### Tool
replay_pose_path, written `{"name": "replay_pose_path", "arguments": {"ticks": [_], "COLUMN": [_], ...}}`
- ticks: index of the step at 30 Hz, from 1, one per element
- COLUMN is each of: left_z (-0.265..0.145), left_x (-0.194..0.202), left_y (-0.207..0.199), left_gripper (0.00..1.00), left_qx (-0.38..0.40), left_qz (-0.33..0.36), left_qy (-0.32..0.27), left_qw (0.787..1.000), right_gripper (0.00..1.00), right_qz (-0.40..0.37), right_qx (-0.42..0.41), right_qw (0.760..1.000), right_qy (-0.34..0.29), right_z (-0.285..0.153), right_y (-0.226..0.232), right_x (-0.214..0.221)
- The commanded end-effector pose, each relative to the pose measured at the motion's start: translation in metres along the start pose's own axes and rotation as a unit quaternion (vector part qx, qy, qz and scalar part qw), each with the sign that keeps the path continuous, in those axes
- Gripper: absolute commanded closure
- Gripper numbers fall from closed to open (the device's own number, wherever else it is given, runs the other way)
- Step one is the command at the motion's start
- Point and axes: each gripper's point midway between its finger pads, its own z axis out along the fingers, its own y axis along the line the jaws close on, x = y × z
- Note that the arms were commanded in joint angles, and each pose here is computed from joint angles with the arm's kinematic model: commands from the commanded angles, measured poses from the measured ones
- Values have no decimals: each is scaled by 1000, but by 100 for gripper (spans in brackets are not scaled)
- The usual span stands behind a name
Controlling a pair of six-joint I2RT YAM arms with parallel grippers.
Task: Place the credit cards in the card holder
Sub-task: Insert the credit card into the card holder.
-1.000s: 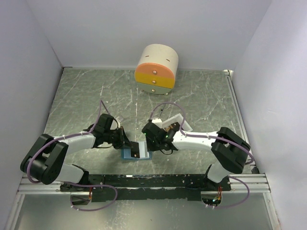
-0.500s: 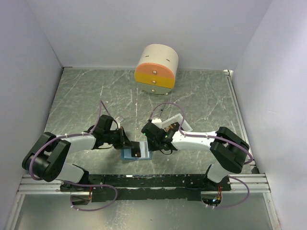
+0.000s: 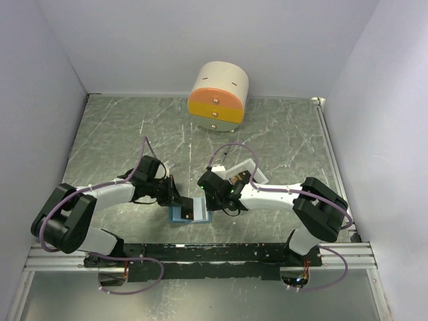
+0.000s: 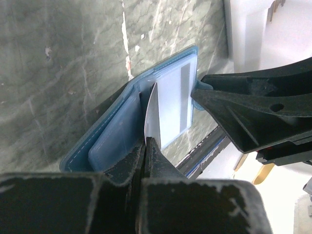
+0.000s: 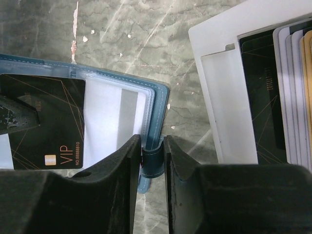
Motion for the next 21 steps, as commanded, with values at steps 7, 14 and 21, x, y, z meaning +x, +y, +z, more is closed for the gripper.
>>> {"name": "replay_pose_path", "arguments": {"ticks": [7,14,21], "left_z": [-3,3,10], "left_x": [1,2,6], "left_y": [13,13,17], "left_gripper": [93,93,93], "left_qx": [-41,-26,-16], "left_qz": [12,15,6], "left_qy": [8,12,13], "left_qw": [999,999,1000], "right_gripper": [77,77,78], "right_qz": [-7,-1,1], "right_qx": [7,-3,-8], "right_qw": [1000,1000,1000], "right_qy": [1,5,8], "right_z": [6,8,10], "right_y": [-4,-3,-1], "right_x": [6,11,13]}}
